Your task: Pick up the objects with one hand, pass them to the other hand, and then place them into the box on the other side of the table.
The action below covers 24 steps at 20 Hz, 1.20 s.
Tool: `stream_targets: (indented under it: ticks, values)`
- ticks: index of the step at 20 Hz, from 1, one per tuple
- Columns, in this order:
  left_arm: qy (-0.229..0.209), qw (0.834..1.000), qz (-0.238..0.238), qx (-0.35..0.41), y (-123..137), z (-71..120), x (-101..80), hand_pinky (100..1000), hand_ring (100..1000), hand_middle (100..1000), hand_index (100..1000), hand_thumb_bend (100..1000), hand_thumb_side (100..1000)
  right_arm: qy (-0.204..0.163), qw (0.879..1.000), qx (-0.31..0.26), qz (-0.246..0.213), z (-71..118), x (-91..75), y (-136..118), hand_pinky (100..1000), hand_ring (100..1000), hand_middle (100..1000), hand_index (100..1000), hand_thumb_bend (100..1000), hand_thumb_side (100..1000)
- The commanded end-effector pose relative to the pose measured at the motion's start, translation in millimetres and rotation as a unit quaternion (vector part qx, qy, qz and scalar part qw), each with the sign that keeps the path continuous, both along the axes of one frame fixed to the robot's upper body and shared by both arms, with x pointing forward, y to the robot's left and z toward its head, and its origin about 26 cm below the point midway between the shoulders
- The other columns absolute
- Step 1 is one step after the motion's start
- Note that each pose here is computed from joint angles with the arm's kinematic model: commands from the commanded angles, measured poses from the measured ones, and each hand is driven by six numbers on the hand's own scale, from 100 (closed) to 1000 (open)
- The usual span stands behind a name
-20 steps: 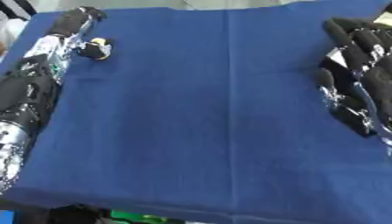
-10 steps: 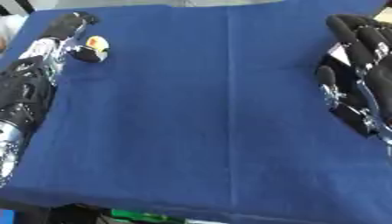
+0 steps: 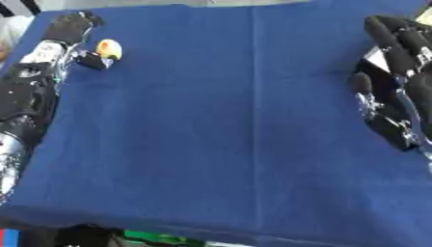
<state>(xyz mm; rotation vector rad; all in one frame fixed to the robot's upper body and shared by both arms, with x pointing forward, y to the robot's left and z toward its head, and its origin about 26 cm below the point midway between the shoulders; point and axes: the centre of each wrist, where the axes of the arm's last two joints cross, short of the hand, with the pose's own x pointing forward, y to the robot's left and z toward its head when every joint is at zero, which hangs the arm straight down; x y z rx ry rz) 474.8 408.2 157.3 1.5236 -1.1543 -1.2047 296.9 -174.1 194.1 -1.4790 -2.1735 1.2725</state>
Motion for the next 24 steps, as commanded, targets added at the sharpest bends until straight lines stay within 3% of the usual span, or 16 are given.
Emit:
stream_targets:
  ticks: [1,10,13,19,24]
  values:
    - [-0.016,1.0,0.014,0.022,12.6,14.4,-2.6,719,637,672,804,452,359,-0.013,1.0,0.005,0.006,7.0,-3.1,1.0,818,875,882,1000,100,100]
    - [0.033,0.998,0.02,0.057,14.0,7.0,-4.2,729,648,681,804,506,415,-0.012,1.0,0.007,0.005,6.8,-3.1,0.2,817,876,882,1000,100,100]
    - [0.017,0.998,0.023,0.058,13.5,8.3,-4.2,704,608,638,776,469,376,-0.01,1.0,0.008,0.004,6.4,-3.2,0.1,816,877,882,1000,100,100]
    - [-0.055,0.997,0.02,0.05,9.0,11.9,-2.5,685,571,599,753,416,318,-0.01,1.0,0.012,0.006,6.1,-3.3,0.6,815,879,883,1000,100,100]
    - [-0.046,0.997,0.021,0.053,9.1,4.6,-3.1,690,580,607,756,415,342,-0.01,1.0,0.016,0.007,6.0,-3.4,1.3,813,881,883,1000,100,100]
